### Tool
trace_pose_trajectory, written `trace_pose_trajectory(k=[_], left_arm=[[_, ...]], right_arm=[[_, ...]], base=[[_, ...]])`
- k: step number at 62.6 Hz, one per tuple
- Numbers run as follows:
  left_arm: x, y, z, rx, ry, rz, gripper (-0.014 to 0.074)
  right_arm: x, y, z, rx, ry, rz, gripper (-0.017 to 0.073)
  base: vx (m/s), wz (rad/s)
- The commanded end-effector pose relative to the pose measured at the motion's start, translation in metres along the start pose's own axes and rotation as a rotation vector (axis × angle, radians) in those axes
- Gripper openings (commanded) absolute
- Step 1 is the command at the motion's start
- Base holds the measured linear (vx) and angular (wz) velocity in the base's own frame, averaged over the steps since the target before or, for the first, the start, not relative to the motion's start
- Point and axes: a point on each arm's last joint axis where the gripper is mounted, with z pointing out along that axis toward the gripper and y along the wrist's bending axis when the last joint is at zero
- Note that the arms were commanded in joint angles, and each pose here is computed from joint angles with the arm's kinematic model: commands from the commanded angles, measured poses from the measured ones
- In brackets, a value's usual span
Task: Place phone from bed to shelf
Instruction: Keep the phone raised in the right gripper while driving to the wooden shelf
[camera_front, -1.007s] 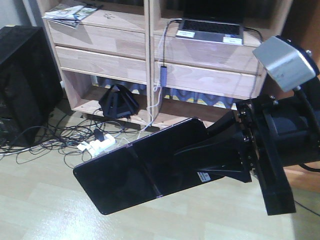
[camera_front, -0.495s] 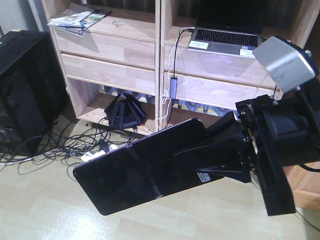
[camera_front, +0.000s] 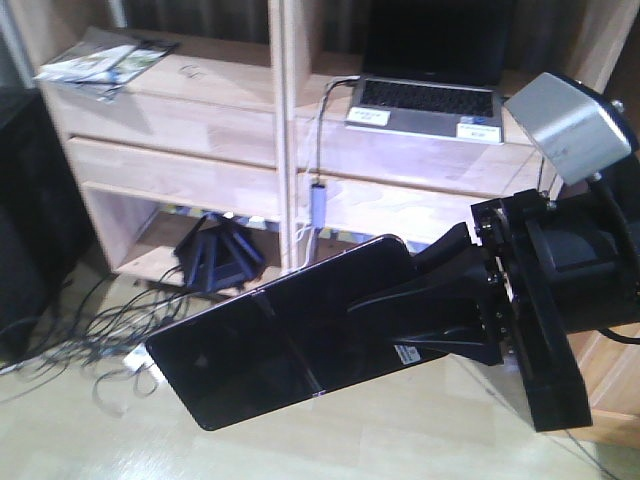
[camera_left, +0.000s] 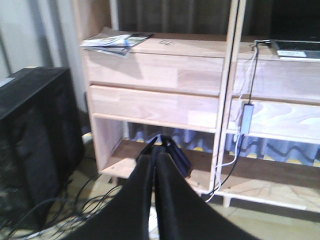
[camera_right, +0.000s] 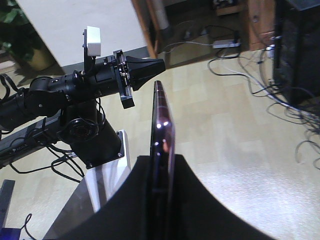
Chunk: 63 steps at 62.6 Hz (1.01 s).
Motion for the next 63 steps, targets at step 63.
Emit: trace_pose_trajectory(k=[63], left_arm=[[-0.0061, 0.0009, -0.0005, -0.010, -0.077, -0.010, 0.0001]], right_arm=[[-0.0126, 0.0162, -0.0064, -0.084, -0.075, -0.016, -0.0001]], base=[[0.27, -0.20]])
